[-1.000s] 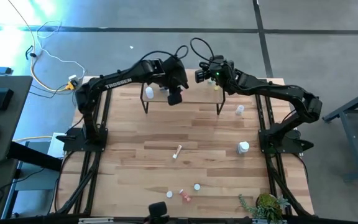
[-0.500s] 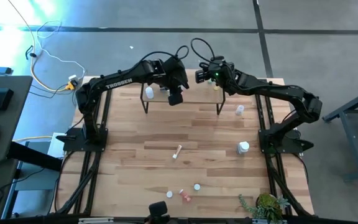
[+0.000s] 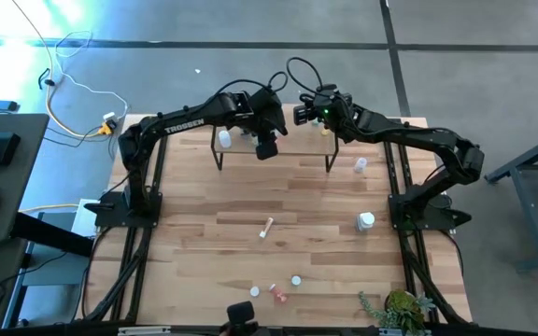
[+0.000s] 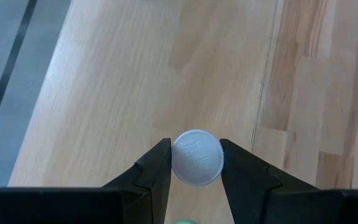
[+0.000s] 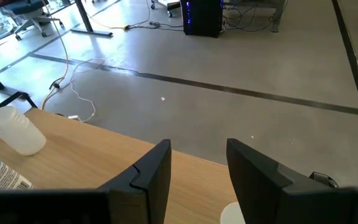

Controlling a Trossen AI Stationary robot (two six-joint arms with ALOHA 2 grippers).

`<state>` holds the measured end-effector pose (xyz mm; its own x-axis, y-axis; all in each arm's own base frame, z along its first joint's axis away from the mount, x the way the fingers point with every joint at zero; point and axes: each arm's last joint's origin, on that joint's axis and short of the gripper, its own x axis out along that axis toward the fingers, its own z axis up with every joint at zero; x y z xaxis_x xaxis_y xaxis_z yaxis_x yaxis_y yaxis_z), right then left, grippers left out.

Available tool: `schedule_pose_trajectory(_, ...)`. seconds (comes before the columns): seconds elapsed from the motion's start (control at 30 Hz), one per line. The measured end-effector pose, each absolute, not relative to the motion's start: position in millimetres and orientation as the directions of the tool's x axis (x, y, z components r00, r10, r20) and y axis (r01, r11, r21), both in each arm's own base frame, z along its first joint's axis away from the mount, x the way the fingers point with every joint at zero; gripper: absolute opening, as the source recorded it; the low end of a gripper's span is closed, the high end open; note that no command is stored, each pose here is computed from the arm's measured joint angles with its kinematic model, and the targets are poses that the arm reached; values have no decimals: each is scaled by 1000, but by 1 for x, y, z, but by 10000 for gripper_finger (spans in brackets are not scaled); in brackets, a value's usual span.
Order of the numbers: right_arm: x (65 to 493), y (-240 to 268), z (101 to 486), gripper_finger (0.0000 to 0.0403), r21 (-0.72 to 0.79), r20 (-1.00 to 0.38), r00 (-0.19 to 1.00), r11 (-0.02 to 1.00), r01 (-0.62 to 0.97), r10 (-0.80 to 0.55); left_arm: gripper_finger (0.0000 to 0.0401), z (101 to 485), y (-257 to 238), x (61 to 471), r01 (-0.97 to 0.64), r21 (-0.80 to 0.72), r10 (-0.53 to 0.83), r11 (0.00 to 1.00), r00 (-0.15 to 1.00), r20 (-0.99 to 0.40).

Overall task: Pick and place medicine bottles onto shelf by color
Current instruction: Put the left orange pill bottle on the shelf

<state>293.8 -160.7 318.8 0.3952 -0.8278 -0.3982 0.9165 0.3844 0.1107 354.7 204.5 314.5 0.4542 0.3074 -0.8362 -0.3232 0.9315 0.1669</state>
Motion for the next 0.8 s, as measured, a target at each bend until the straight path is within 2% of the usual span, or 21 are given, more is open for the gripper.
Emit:
schedule_pose_trajectory(0.43, 294, -161, 319, 147, 108, -399, 395, 386, 916, -827, 116, 315, 205, 355, -308, 176, 307, 935, 454, -836)
schedule_pose_trajectory(0.8, 294, -161, 319, 147, 108, -399, 396, 386, 916, -827, 149, 315, 204, 355, -308, 177, 308, 935, 455, -836)
